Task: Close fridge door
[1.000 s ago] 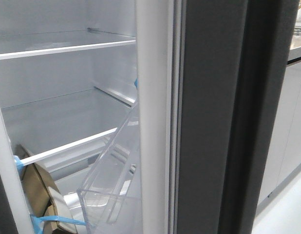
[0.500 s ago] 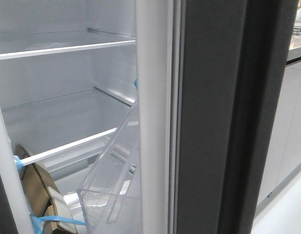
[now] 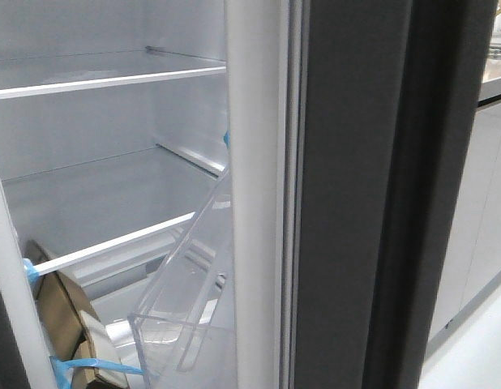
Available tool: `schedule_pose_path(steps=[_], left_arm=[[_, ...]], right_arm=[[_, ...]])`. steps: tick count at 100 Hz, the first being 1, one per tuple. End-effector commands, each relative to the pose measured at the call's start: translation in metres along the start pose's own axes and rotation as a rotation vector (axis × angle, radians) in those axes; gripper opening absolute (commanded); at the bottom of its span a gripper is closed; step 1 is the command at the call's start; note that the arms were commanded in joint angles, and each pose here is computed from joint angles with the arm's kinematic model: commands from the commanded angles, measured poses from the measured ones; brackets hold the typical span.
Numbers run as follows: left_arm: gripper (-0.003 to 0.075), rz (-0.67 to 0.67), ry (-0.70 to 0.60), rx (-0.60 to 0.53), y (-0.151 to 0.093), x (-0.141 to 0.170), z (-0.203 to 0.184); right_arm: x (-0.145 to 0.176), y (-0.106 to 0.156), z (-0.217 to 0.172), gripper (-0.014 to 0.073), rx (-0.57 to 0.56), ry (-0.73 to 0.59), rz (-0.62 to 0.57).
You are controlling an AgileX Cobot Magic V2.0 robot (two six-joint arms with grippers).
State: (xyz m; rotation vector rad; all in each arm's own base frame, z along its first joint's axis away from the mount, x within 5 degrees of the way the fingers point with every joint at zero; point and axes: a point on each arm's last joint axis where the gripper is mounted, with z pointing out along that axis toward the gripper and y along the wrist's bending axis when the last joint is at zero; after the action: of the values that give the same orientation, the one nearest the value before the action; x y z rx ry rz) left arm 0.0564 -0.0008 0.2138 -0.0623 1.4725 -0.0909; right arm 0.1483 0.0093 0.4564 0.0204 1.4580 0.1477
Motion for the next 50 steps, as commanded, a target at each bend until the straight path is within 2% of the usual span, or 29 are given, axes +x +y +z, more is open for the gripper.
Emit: schedule_pose_path(steps=[1, 31, 50], left_arm=[[-0.002, -0.006, -0.029, 0.013, 0.0, 0.004, 0.002], [-0.002, -0.006, -0.029, 0.013, 0.0, 0.004, 0.002], [-0.0021, -0.006, -0.029, 0.013, 0.0, 0.004, 0.002]], right_arm=[[-0.014, 0.002, 0.002, -0.0076, -0.018, -0.04, 0.086], [-0.011, 0.013, 0.003, -0.0076, -0.126, 0.04, 0.463], [-0.004, 0.023, 0.004, -0.0076, -0.219, 0.148, 0.661]])
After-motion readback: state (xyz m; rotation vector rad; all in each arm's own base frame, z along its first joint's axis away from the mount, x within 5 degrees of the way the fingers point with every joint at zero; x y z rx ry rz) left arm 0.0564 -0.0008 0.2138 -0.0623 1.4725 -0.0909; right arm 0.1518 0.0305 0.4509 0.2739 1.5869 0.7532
